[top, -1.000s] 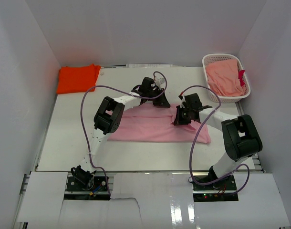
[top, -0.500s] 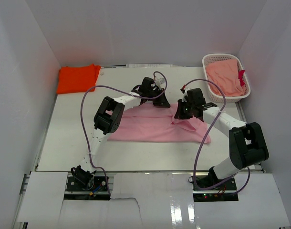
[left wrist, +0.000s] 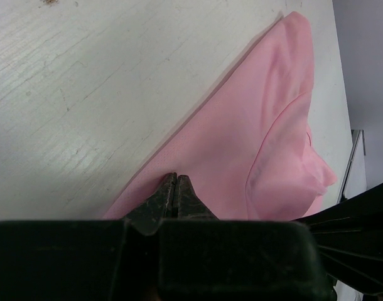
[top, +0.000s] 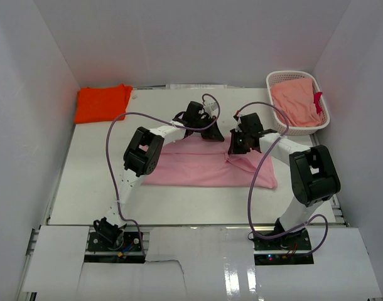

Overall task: Fold and stack the t-shirts
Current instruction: Fold the other side of the tshirt into a rectangle, then rotate the tshirt 90 degrees

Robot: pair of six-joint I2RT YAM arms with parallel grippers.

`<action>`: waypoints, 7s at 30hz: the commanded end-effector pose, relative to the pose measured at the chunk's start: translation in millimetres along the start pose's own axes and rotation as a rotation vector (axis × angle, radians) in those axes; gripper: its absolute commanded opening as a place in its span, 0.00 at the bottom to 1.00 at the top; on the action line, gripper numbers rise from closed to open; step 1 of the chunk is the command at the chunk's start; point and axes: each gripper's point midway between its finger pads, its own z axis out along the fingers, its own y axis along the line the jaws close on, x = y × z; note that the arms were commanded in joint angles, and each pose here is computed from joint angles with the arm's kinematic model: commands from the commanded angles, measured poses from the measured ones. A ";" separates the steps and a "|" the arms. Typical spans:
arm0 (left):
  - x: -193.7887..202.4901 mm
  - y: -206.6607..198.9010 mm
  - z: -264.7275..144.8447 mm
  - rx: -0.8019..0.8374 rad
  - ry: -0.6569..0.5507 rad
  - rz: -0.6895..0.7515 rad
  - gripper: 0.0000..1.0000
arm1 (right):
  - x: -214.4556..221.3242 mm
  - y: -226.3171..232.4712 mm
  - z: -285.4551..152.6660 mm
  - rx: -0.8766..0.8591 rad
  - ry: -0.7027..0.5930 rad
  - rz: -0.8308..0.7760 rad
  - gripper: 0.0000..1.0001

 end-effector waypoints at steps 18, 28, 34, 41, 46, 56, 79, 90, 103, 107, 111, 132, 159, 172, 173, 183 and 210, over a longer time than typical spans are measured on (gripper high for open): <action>30.9 22.0 3.7 -0.078 0.076 -0.023 0.00 | -20.6 -0.2 11.1 -0.009 -0.051 -0.024 0.08; 27.9 21.0 6.1 -0.071 0.075 -0.028 0.00 | 11.0 7.3 19.2 -0.066 0.002 0.002 0.08; 28.5 21.4 6.1 -0.072 0.076 -0.028 0.00 | 22.1 17.2 25.4 -0.114 0.026 0.013 0.08; 31.5 24.0 6.0 -0.079 0.081 -0.030 0.00 | -15.3 19.5 2.3 -0.060 -0.043 -0.022 0.08; 31.2 22.8 5.6 -0.074 0.082 -0.026 0.00 | -31.0 23.5 -23.5 -0.044 -0.091 -0.035 0.08; 8.8 -7.8 -20.7 -0.065 0.032 0.029 0.00 | -25.0 -0.9 -41.1 0.007 -0.119 -0.008 0.08; 6.4 -0.1 -17.4 -0.103 0.052 0.027 0.00 | 53.4 -19.6 -38.0 -0.027 -0.006 0.073 0.08; 7.1 1.5 -16.1 -0.104 0.055 0.025 0.00 | 65.5 -17.1 -57.4 -0.018 -0.008 0.077 0.08; -39.8 -26.1 -55.3 -0.061 -0.077 0.038 0.09 | -2.7 -47.4 -78.1 0.079 -0.139 0.137 0.59; -85.4 -63.4 -86.2 -0.009 -0.172 0.103 0.34 | -9.3 -57.9 -80.9 0.124 -0.161 0.163 0.75; -123.1 -88.0 -126.5 0.024 -0.274 0.144 0.44 | -2.6 -72.5 -77.3 0.154 -0.144 0.208 0.79; -9.1 53.6 -216.8 -0.272 -0.260 -0.141 0.54 | 20.4 -112.0 -52.9 0.191 -0.102 0.363 0.81; 24.5 97.4 -228.6 -0.373 -0.301 -0.219 0.53 | 14.5 -122.4 -48.4 0.224 -0.105 0.358 0.65; 38.6 109.1 -230.5 -0.404 -0.302 -0.258 0.53 | 15.8 -124.2 -36.7 0.211 -0.080 0.365 0.53; 41.0 110.5 -231.2 -0.410 -0.301 -0.266 0.53 | 17.4 -124.5 -33.7 0.208 -0.070 0.367 0.54; 68.2 115.4 -235.6 -0.457 -0.287 -0.326 0.53 | 3.6 -127.9 -25.2 0.229 -0.050 0.349 0.55; 126.4 77.6 -248.3 -0.464 -0.280 -0.409 0.54 | -97.8 -107.0 41.0 0.117 -0.066 0.285 0.60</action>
